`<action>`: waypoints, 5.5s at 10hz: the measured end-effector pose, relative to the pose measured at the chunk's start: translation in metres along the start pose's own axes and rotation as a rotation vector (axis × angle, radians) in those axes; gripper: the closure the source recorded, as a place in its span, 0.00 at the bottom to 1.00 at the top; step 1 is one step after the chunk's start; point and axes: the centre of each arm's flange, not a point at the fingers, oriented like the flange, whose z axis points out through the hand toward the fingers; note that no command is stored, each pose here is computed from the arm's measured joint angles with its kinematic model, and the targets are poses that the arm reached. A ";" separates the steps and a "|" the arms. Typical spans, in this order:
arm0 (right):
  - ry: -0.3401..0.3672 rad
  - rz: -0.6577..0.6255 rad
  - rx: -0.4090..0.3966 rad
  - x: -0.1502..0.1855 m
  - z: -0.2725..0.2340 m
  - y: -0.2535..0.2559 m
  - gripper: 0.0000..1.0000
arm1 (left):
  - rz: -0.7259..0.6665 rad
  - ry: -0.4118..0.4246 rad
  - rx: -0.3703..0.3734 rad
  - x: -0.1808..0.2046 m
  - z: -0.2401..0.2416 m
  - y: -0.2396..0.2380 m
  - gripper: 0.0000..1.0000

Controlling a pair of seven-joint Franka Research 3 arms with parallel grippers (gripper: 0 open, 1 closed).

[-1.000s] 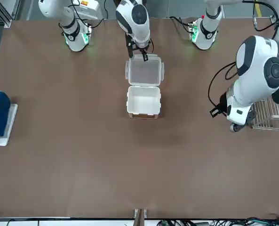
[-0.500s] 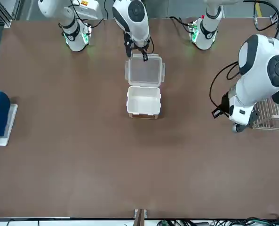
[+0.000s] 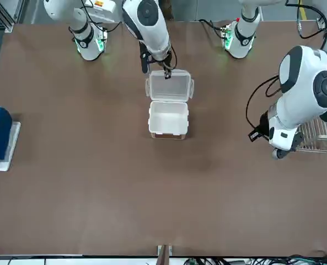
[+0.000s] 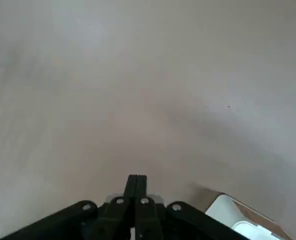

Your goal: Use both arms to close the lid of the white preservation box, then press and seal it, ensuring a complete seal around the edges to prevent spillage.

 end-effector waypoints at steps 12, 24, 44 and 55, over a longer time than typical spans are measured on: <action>-0.035 0.071 0.121 0.057 -0.007 -0.122 0.57 | -0.168 -0.100 -0.061 -0.034 0.069 0.055 0.99; 0.047 -0.057 0.128 0.018 0.106 -0.116 0.94 | -0.435 -0.051 -0.079 -0.144 0.142 0.064 0.99; 0.049 -0.069 0.145 0.016 0.109 -0.117 0.94 | -0.543 -0.053 -0.173 -0.204 0.215 0.106 0.99; 0.050 -0.069 0.144 0.016 0.110 -0.117 0.94 | -0.605 -0.051 -0.194 -0.205 0.216 0.108 0.99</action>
